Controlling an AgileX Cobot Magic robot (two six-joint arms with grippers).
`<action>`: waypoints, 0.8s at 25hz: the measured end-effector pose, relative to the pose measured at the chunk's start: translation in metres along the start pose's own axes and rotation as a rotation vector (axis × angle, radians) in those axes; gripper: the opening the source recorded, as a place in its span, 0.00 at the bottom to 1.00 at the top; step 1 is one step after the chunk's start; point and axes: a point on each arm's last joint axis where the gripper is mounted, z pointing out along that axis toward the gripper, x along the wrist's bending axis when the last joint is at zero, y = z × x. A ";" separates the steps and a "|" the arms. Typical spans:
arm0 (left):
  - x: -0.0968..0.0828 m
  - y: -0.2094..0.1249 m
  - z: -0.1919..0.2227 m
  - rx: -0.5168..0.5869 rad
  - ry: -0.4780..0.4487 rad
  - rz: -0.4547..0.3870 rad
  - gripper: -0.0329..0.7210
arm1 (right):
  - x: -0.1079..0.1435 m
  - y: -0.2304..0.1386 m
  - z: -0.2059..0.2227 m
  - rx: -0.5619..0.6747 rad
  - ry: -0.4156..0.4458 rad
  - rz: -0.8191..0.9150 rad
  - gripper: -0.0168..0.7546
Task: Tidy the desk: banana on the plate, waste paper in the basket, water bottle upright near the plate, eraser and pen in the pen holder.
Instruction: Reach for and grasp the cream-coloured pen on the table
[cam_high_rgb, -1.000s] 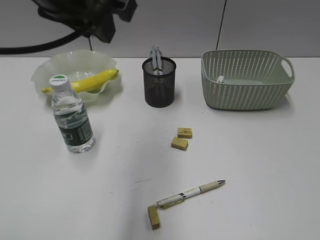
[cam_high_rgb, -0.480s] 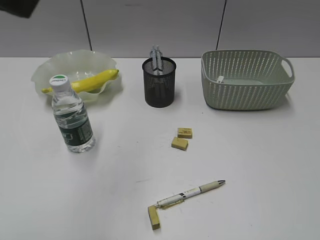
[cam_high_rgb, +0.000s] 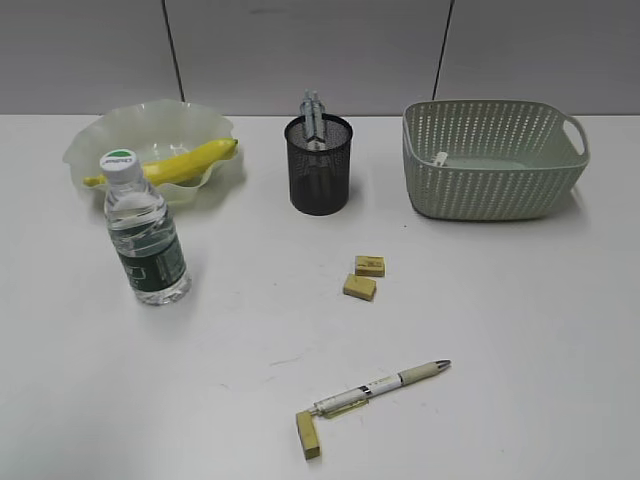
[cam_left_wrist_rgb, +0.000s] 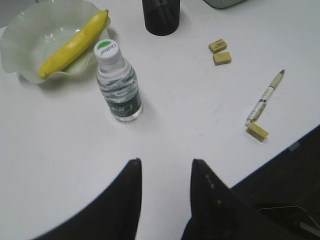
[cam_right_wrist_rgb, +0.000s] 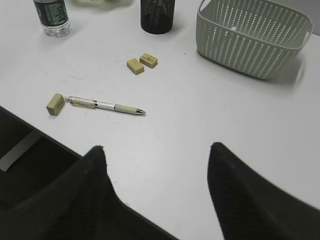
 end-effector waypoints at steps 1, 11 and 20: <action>0.002 -0.012 -0.003 -0.018 -0.017 -0.011 0.38 | 0.000 0.000 0.000 0.000 0.000 0.000 0.67; 0.019 -0.092 -0.020 -0.197 -0.083 -0.066 0.38 | 0.000 0.000 0.000 0.000 0.000 0.000 0.67; 0.019 -0.100 -0.024 -0.232 -0.112 -0.059 0.38 | 0.000 0.000 0.000 0.000 0.000 0.000 0.66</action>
